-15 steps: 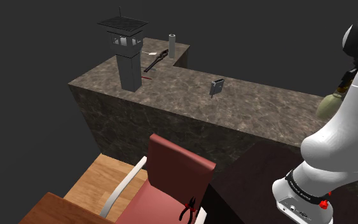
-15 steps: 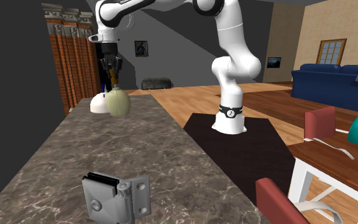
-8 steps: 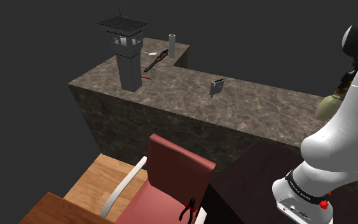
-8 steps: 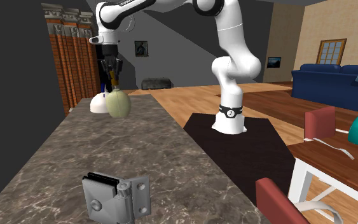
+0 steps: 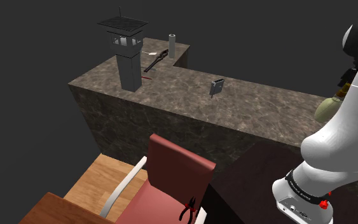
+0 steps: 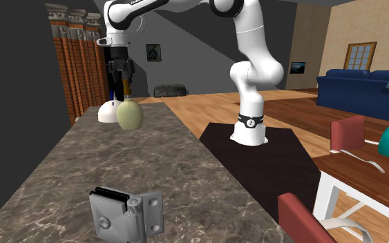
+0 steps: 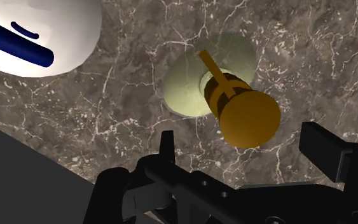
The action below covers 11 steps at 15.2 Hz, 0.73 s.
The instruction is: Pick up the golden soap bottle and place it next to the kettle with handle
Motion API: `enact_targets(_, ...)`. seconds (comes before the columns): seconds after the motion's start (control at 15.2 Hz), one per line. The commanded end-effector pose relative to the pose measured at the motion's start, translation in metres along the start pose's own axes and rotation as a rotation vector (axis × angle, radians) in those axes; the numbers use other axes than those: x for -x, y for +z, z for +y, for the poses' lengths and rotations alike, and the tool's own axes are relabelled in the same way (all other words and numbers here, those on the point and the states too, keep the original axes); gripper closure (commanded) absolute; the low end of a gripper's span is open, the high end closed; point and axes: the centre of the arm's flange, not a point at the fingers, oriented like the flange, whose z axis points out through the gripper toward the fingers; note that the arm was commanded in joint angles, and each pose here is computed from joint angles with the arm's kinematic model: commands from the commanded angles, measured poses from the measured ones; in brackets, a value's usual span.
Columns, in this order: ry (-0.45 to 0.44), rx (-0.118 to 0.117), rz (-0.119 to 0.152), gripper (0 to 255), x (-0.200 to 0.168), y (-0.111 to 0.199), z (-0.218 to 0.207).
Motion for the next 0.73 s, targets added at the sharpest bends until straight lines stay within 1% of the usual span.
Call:
enact_targets(0.0,0.000,0.000,0.000,0,0.000,-0.020,0.000)
enact_targets(0.13,0.000,0.000,0.000,0,0.000,-0.043,0.000)
enact_targets(0.66,0.000,0.000,0.000,0,0.000,-0.043,0.000)
